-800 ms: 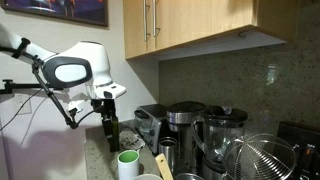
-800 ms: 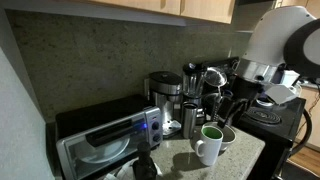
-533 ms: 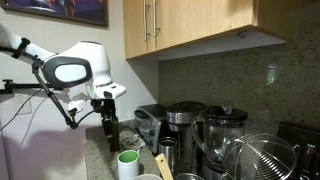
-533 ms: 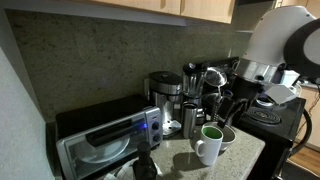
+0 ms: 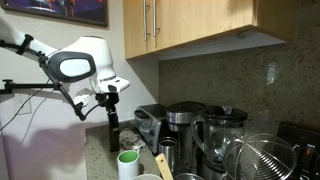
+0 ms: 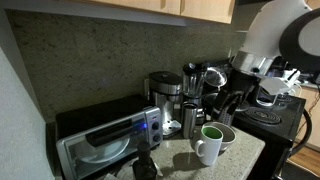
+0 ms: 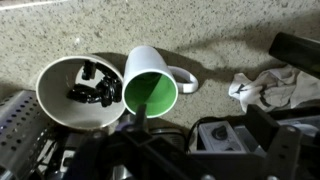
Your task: Pick the silver bottle and put it in the white cup
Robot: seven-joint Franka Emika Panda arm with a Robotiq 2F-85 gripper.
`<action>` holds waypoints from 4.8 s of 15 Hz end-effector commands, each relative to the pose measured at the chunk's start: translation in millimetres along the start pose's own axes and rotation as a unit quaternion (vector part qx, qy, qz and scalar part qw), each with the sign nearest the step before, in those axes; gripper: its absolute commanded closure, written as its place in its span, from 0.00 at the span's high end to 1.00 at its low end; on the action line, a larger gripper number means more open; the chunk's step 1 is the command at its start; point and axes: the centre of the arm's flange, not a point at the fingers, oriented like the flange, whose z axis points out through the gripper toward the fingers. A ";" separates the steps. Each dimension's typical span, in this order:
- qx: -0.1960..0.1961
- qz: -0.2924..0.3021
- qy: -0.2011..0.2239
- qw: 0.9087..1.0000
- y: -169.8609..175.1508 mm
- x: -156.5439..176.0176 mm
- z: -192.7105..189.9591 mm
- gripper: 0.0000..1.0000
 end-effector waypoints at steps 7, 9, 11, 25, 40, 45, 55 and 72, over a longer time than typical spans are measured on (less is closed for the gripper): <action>-0.051 -0.050 0.061 0.996 -5.1 122.5 5.3 1.00; -0.059 -0.053 0.063 0.995 -1.8 144.3 25.4 1.00; -0.062 -0.058 0.064 0.994 0.0 165.1 51.2 1.00; -0.051 -0.059 0.040 0.996 -1.7 212.5 82.6 1.00; -0.121 -0.053 -0.113 0.985 2.1 155.8 30.5 1.00; -0.158 -0.039 -0.152 0.975 29.0 137.6 32.7 1.00; -0.185 0.091 -0.102 0.973 90.6 142.0 65.7 1.00; -0.095 0.183 0.018 0.978 70.8 176.0 72.9 1.00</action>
